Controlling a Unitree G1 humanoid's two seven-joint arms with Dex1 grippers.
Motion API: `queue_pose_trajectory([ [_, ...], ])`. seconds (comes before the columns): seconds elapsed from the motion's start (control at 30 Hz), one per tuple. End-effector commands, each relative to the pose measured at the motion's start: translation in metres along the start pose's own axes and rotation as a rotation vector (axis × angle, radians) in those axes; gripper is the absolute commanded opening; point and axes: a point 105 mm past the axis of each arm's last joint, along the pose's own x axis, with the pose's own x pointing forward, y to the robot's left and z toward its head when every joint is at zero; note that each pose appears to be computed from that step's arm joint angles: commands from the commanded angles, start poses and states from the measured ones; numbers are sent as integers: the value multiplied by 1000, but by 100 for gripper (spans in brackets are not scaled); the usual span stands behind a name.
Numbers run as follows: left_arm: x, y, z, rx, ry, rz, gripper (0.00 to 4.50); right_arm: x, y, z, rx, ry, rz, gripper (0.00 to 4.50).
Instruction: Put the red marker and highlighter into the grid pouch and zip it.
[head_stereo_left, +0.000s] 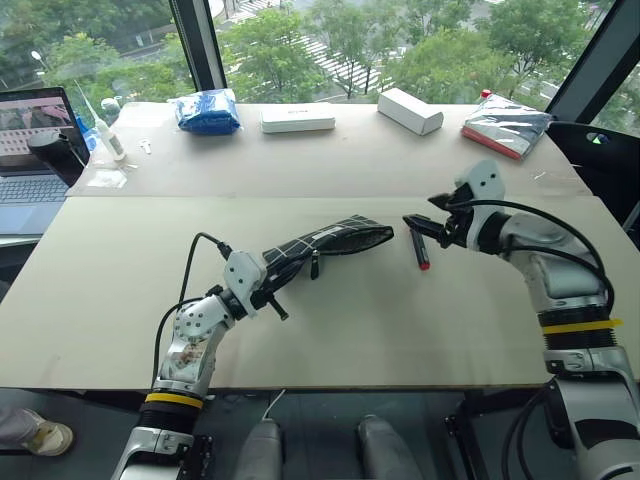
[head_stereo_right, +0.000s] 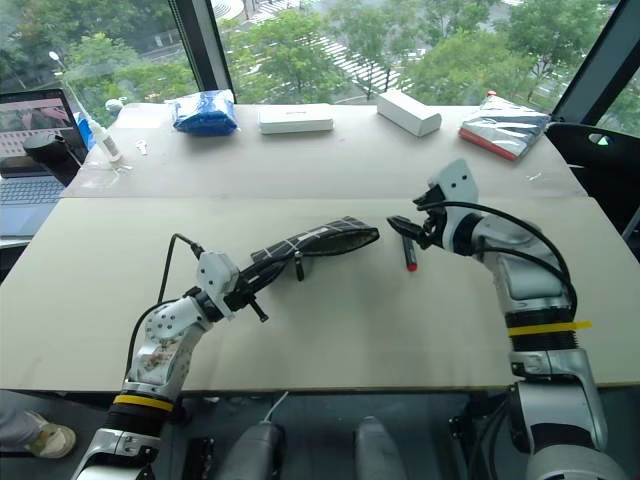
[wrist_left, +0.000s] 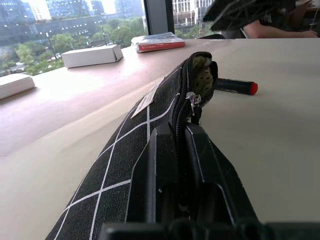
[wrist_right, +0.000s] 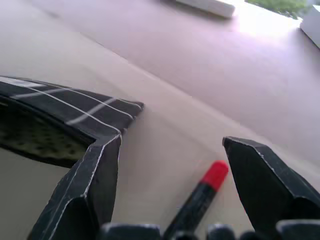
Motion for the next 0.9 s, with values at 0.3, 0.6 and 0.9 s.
queue_pose_trajectory([
  [0.3,2,1,13,30,-41,1,0,11,-1,-7,77,66,-138,363],
  [0.6,0,0,14,31,-42,16,0,19,8,-42,106,174,-137,363],
  [0.9,0,0,16,34,-47,24,0,18,15,-67,214,235,-153,181],
])
